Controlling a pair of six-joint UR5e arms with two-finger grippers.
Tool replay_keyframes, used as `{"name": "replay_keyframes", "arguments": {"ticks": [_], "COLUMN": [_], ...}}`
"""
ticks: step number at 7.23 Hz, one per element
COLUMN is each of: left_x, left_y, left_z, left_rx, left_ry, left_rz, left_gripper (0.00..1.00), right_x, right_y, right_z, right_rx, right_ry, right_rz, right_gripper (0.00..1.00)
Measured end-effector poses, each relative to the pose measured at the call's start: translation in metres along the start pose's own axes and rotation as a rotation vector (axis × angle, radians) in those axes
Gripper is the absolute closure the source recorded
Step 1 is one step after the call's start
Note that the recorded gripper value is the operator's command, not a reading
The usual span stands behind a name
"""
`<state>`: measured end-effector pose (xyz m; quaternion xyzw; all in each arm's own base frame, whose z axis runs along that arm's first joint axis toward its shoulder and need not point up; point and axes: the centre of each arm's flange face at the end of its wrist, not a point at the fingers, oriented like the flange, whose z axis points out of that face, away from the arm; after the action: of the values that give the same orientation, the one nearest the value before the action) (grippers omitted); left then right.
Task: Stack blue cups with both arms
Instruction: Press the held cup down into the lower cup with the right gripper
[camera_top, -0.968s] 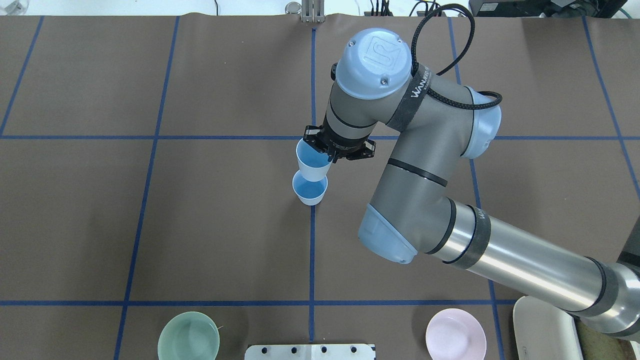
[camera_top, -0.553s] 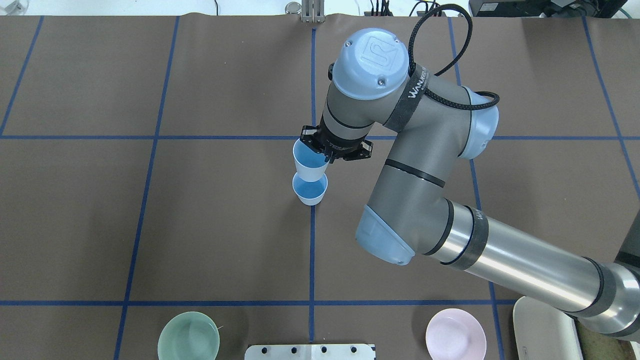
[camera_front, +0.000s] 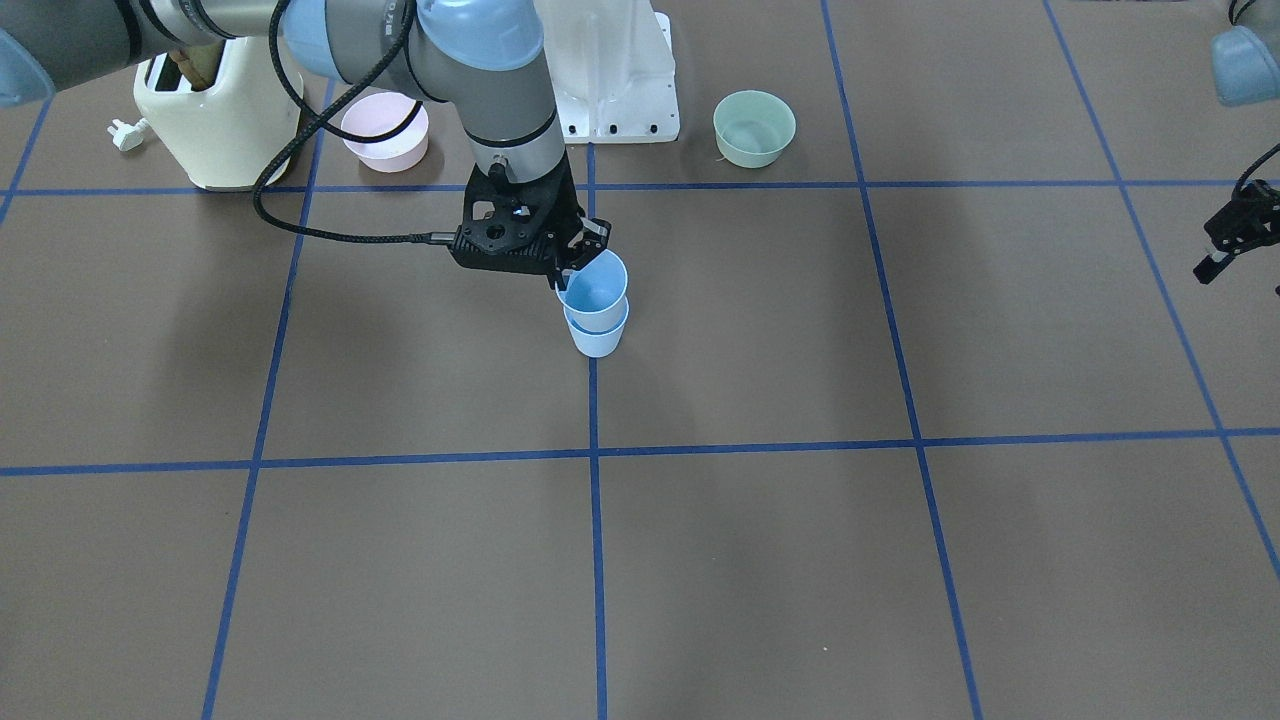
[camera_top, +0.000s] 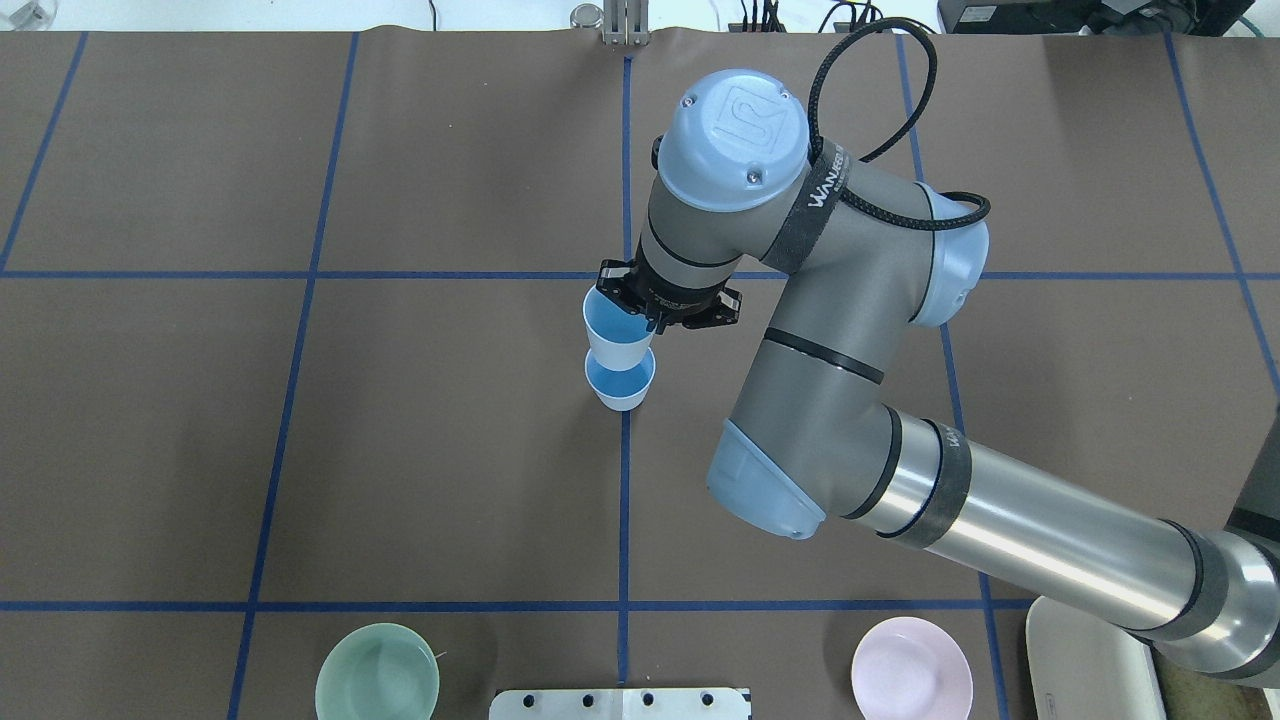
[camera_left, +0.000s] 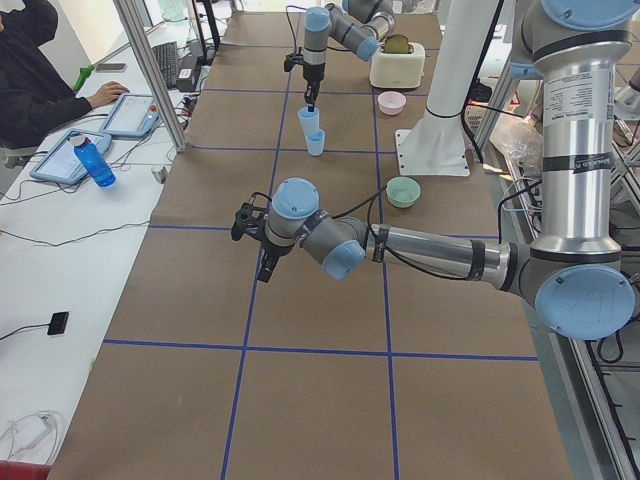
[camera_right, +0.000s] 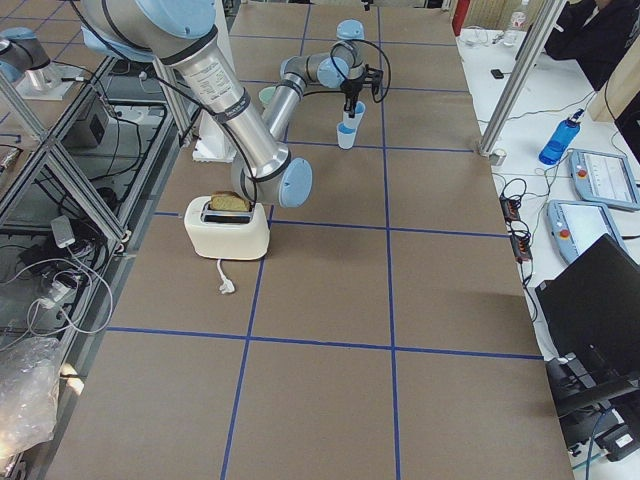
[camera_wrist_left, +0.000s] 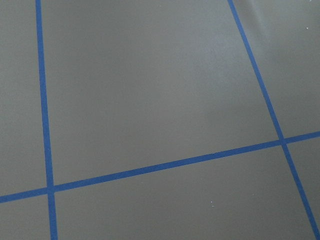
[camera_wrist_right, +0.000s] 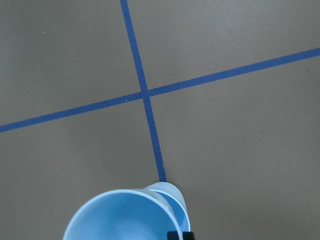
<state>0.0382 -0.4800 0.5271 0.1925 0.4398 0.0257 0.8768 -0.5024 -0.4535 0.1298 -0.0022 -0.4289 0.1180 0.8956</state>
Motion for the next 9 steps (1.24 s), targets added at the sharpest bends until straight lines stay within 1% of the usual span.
{"name": "replay_keyframes", "arguments": {"ticks": [3, 6, 9], "left_x": [0.000, 0.000, -0.001], "left_y": [0.000, 0.000, 0.000], "left_z": [0.000, 0.000, 0.001], "left_rx": [-0.001, -0.001, -0.001], "left_ry": [0.000, 0.000, -0.002], "left_rz": [0.000, 0.000, -0.002], "left_gripper": [0.02, 0.02, 0.02], "right_x": [0.000, -0.003, -0.003], "right_y": [0.001, 0.002, 0.003], "right_z": [0.005, 0.014, 0.015], "right_rx": [0.002, 0.006, 0.010], "right_ry": [0.008, -0.005, -0.008], "right_rz": [-0.004, -0.009, -0.010], "right_gripper": [1.00, 1.00, 1.00]}}
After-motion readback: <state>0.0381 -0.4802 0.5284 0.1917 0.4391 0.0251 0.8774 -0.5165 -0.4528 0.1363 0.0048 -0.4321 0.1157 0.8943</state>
